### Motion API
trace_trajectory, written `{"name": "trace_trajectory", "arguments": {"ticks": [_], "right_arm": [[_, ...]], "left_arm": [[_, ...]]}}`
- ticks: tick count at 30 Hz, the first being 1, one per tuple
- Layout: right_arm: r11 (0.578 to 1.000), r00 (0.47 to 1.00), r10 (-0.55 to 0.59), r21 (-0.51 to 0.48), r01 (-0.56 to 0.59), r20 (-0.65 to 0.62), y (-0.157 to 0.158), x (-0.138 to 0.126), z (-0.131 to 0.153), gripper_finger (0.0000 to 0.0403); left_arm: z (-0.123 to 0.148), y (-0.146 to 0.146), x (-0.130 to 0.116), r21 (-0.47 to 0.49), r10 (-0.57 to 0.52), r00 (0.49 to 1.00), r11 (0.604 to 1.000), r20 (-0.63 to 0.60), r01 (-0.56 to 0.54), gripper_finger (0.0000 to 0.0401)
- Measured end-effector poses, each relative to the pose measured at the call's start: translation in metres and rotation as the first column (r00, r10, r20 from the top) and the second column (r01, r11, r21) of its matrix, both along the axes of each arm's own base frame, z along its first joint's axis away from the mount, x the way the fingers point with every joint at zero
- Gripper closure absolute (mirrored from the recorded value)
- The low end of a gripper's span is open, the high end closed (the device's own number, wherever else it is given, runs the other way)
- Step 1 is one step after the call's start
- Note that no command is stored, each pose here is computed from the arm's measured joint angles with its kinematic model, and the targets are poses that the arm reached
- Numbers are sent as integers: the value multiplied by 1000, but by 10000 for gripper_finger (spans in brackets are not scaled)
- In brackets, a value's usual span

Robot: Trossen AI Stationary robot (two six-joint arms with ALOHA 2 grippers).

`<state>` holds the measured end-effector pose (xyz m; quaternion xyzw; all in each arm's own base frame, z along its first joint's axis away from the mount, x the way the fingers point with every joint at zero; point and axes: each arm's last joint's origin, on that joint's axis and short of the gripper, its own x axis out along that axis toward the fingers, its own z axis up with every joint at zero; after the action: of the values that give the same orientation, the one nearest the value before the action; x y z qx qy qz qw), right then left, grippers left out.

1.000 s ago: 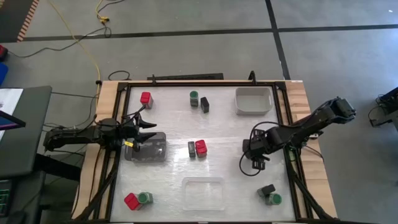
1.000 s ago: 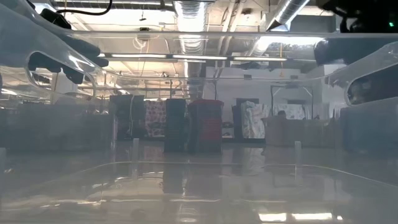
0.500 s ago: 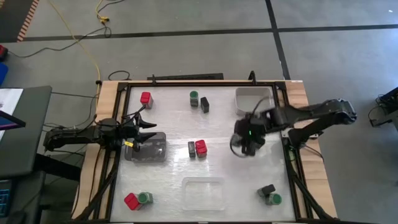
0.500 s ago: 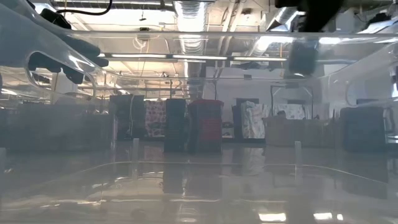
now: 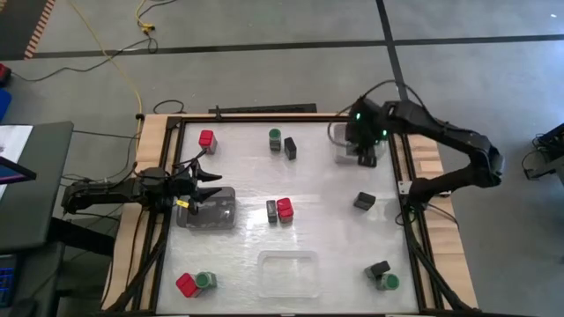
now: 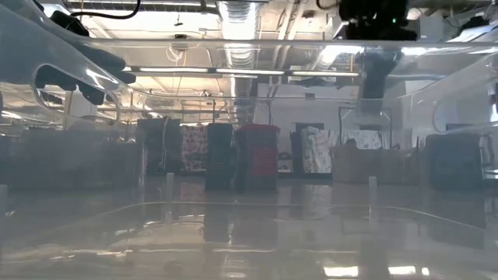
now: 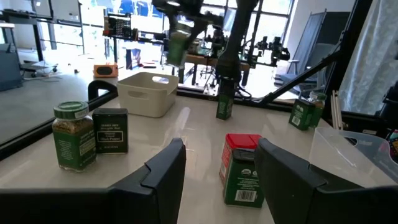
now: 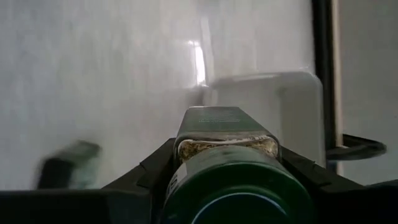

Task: Sort spices by type
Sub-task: Put the middle right Green seasoning into the grey bin

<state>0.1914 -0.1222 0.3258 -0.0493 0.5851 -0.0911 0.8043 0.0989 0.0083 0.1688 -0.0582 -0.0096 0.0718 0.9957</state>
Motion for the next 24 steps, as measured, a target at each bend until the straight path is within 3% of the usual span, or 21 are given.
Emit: {"name": "trace_trajectory", "arguments": {"ticks": [7,11,18,24], "right_arm": [[996,996,40,85,-34,-76,-57,-9,-29,184],[999,999,17,42,-15,-38,-85,0,-45,184],[994,994,30,108,-18,-110,-109,-2,-73,184],[988,996,-23,148,36,-89,-124,-9,-83,184]], "left_arm": [[0,0,0,0,0,1000,1000,0,0,218],[0,0,0,0,0,1000,1000,0,0,218],[0,0,0,0,0,1000,1000,0,0,218],[0,0,0,0,0,1000,1000,0,0,218]]}}
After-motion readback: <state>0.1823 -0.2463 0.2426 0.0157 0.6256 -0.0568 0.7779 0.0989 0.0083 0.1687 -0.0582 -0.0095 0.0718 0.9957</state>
